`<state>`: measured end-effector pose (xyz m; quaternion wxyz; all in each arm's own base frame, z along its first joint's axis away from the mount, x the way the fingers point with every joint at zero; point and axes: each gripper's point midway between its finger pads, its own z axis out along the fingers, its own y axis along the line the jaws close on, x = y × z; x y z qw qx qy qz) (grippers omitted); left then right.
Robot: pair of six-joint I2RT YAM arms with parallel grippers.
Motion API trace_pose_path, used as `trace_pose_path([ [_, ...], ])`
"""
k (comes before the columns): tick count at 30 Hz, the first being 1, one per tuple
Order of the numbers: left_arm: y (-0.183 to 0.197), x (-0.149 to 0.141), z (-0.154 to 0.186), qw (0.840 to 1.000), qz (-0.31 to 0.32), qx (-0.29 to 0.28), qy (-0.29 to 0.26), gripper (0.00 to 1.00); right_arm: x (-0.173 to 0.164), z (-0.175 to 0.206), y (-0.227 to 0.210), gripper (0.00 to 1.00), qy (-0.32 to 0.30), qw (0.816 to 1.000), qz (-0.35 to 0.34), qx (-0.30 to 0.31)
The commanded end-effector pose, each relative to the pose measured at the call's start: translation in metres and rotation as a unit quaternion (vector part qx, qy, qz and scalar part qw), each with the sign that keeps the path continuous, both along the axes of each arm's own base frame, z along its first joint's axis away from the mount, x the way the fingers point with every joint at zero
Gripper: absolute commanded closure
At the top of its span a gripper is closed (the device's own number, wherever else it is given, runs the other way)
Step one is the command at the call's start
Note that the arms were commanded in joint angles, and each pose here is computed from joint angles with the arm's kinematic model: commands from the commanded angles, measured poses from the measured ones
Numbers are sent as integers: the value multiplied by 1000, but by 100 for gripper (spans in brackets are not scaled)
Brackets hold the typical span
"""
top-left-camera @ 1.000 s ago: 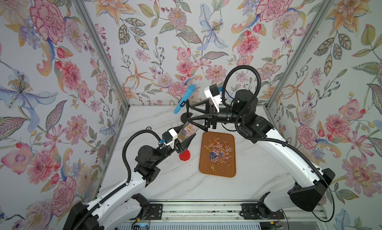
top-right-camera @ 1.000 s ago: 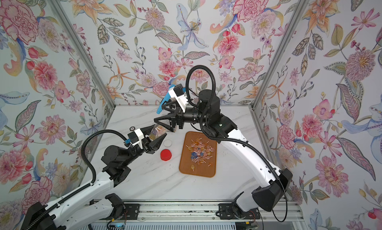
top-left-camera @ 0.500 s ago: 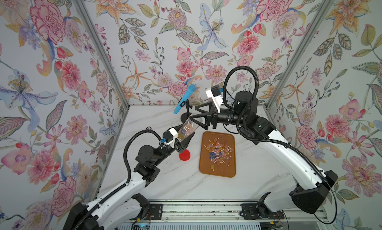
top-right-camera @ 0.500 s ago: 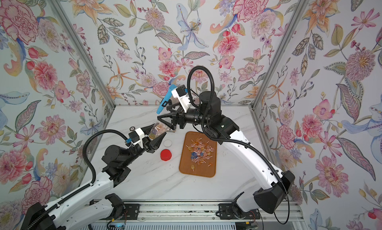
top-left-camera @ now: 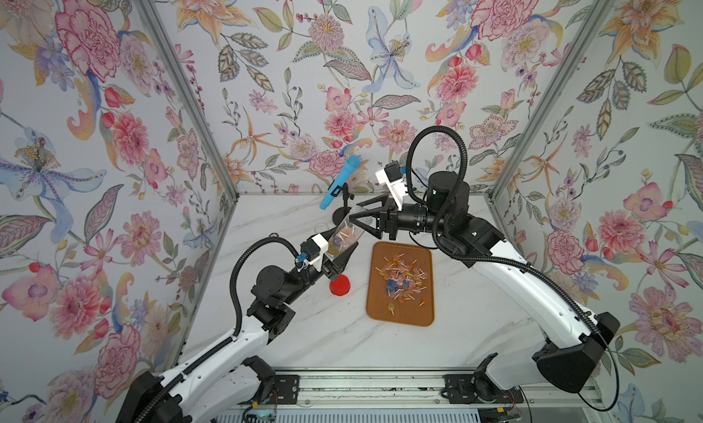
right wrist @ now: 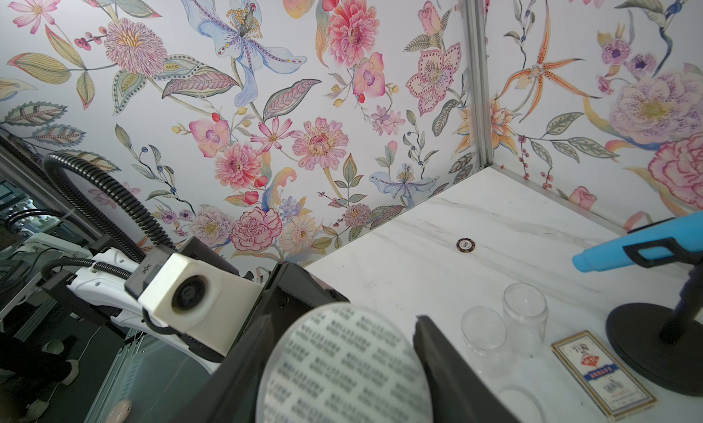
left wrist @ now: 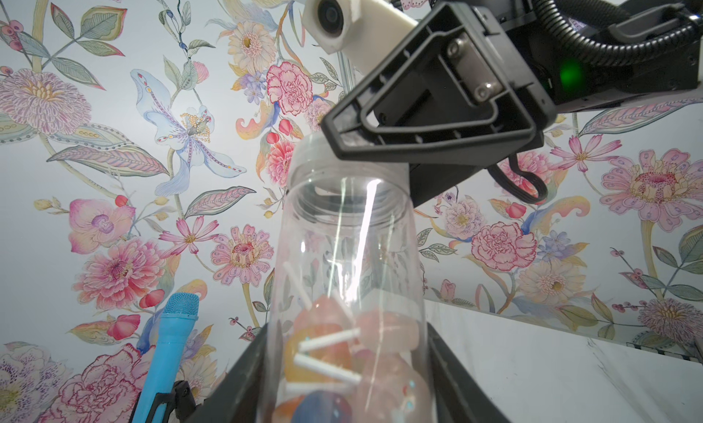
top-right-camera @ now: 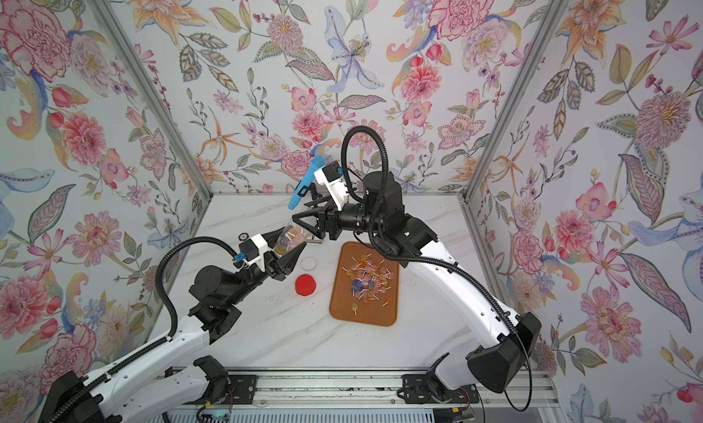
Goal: Pour the candies out of the jar
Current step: Unscrew the lid from the jar.
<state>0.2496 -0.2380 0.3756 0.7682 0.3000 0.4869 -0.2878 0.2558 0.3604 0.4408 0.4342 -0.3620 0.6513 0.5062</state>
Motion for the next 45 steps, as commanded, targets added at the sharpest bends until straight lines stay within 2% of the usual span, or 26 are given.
trace_pose_path([
  [1, 5, -4, 13, 1000, -10, -20, -18, 100, -11, 2, 0, 45, -15, 1000, 25, 1],
  [4, 3, -13, 21, 997, -70, -40, -20, 100, -34, 8, 3, 48, -56, 993, 104, 10],
  [7, 2, -26, 31, 988, -141, -62, -19, 100, -63, 13, 2, 54, -94, 976, 194, 26],
  [10, -3, -31, 34, 983, -173, -64, -18, 100, -71, 13, -1, 59, -112, 967, 227, 32],
  [13, -4, -30, 34, 982, -176, -61, -15, 100, -71, 10, 0, 59, -113, 965, 233, 32],
  [23, -4, -24, 28, 987, -156, -48, -10, 100, -53, 14, -3, 59, -87, 975, 202, 29],
  [28, -6, 0, -1, 995, -99, -2, 17, 100, -42, 17, -4, 61, -35, 981, 189, 25],
  [36, -8, 10, -14, 996, -77, 37, 26, 100, -32, -4, -1, 61, 17, 985, 169, -8],
  [39, -6, 16, -20, 997, -59, 46, 33, 100, -22, -10, -4, 62, 4, 991, 132, -34],
  [42, -7, 17, -22, 996, -60, 49, 37, 100, -22, -13, -6, 62, -12, 991, 127, -47],
  [45, -7, 17, -19, 996, -65, 40, 39, 100, -12, -21, -5, 62, -38, 993, 88, -71],
])
